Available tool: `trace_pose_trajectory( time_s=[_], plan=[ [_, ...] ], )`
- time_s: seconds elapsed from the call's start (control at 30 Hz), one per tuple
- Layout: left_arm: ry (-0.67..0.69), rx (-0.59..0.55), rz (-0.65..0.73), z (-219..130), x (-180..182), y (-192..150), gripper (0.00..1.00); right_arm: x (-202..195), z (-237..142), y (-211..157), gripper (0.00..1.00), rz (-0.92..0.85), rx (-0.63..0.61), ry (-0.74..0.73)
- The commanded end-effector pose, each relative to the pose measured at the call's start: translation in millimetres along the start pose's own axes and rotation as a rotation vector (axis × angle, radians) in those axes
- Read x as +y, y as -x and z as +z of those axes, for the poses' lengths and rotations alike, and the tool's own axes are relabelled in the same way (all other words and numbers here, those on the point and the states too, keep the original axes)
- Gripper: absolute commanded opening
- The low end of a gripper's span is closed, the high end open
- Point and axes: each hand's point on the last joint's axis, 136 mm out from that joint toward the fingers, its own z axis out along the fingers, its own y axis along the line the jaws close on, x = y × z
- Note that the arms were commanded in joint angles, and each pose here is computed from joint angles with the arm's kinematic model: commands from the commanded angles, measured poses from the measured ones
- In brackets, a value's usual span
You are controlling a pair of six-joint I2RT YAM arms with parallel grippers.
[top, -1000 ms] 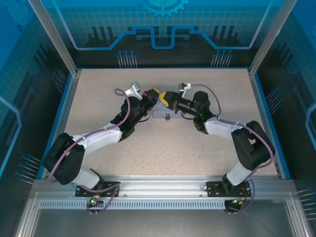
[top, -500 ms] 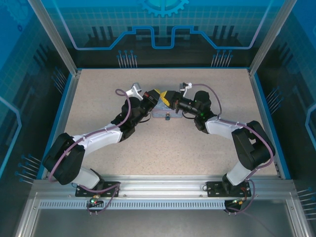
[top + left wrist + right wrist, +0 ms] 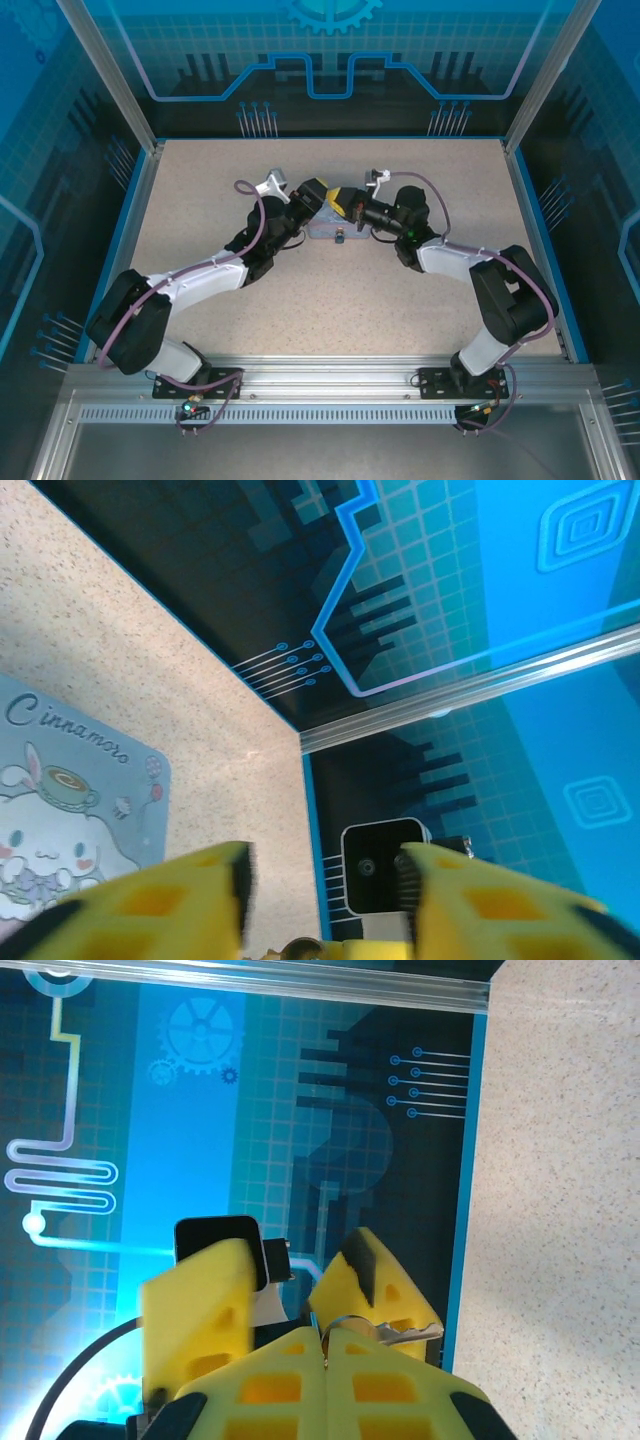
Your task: Unlock a padlock with a key
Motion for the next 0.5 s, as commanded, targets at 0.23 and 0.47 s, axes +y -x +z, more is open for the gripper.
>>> trace_pose_trajectory(
  time_s=[0.23, 0.47],
  plan=[
    [0.053, 0.062, 0.13, -31, -25, 27, 0.72, 5, -34, -2, 0.0, -0.106, 0.008, -0.036],
    [0.056, 0.194, 0.131, -34, -22, 5, 0.72, 9, -39, -5, 0.0, -0.127, 0.03, -0.042]
  ],
)
